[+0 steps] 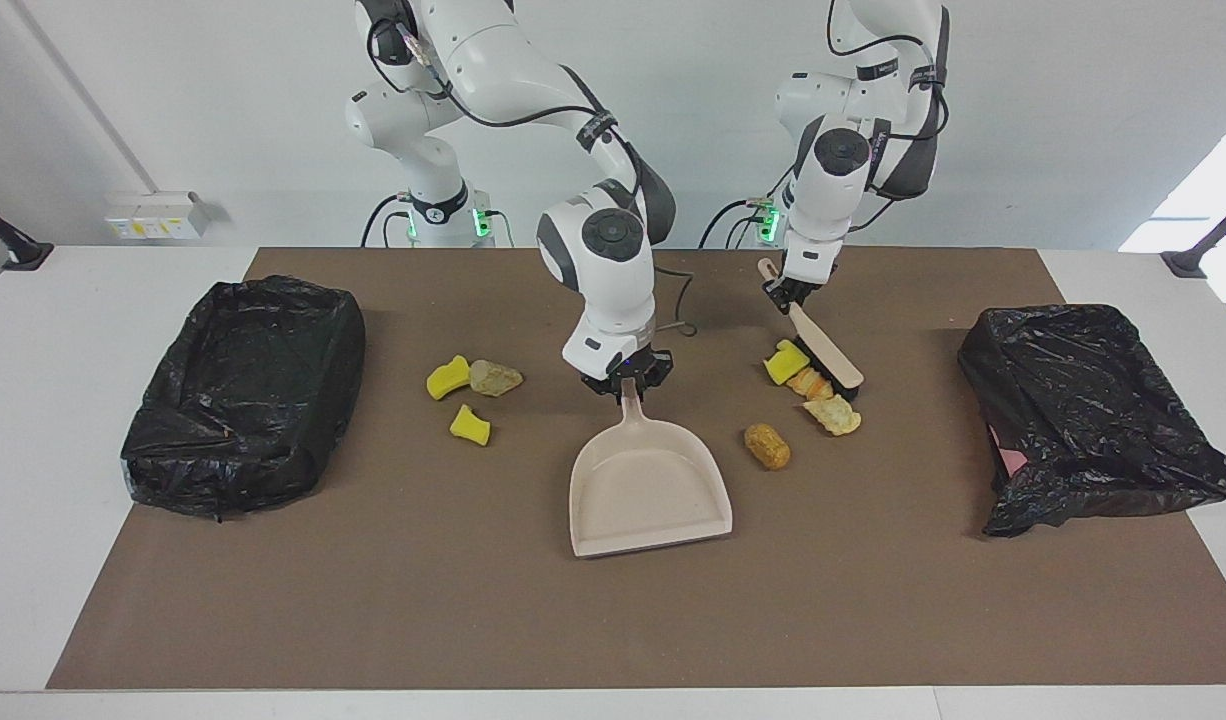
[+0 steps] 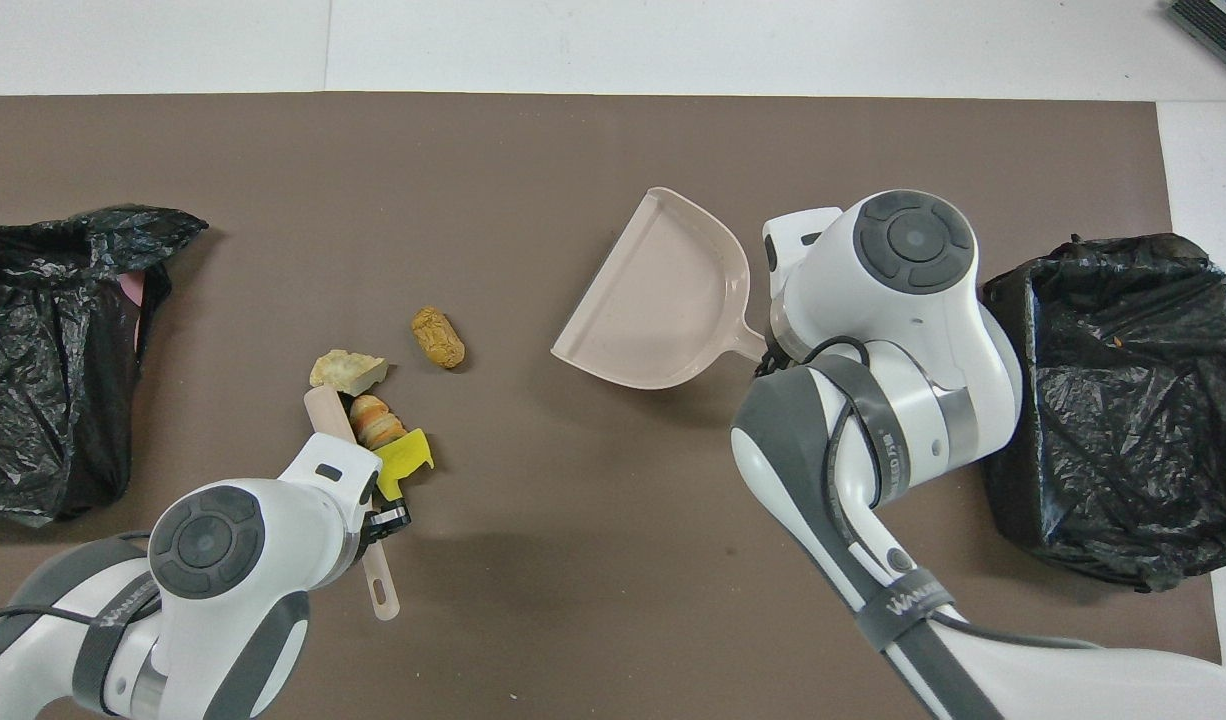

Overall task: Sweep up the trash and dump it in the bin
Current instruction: 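Slide the dustpan with the right gripper toward the bread pile, then sweep the bread and sponge pieces into the dustpan with the left gripper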

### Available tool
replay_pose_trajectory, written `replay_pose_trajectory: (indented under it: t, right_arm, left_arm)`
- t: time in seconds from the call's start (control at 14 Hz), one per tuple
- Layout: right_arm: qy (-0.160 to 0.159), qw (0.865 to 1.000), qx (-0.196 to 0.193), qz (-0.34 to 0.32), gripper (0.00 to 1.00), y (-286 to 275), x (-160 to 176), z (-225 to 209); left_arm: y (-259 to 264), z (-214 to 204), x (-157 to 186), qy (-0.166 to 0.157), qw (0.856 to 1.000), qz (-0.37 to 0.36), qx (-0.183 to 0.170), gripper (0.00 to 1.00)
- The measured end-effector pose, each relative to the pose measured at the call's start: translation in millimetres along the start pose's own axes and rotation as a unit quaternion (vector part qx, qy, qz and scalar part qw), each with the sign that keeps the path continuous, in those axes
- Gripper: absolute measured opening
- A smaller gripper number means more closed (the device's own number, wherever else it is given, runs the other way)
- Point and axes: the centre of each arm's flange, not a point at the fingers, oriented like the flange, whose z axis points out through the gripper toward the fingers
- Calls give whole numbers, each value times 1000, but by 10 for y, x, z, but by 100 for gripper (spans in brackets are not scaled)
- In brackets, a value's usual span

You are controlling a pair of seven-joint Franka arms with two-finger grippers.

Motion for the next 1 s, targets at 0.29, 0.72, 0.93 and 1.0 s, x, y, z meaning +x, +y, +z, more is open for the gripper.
replay_pose_trajectory:
  t: [0.29,0.72,0.93,1.0]
  right_arm:
    - [-29,987,-4,-157,31,-375,357,413]
    - [-42,983,0,-178,31,-866,625,570]
    - [-48,986,3,-159,31,-978,630,652]
    - [-48,986,3,-157,31,-984,621,663]
  left_arm:
    - [205,92,-30,5,1000,10,-21,26]
    - [795,94,-109,9,998,48,-42,26]
    - [1070,95,-300,14,993,104,-45,26]
    - [1172,62,-385,16,991,121,-48,26]
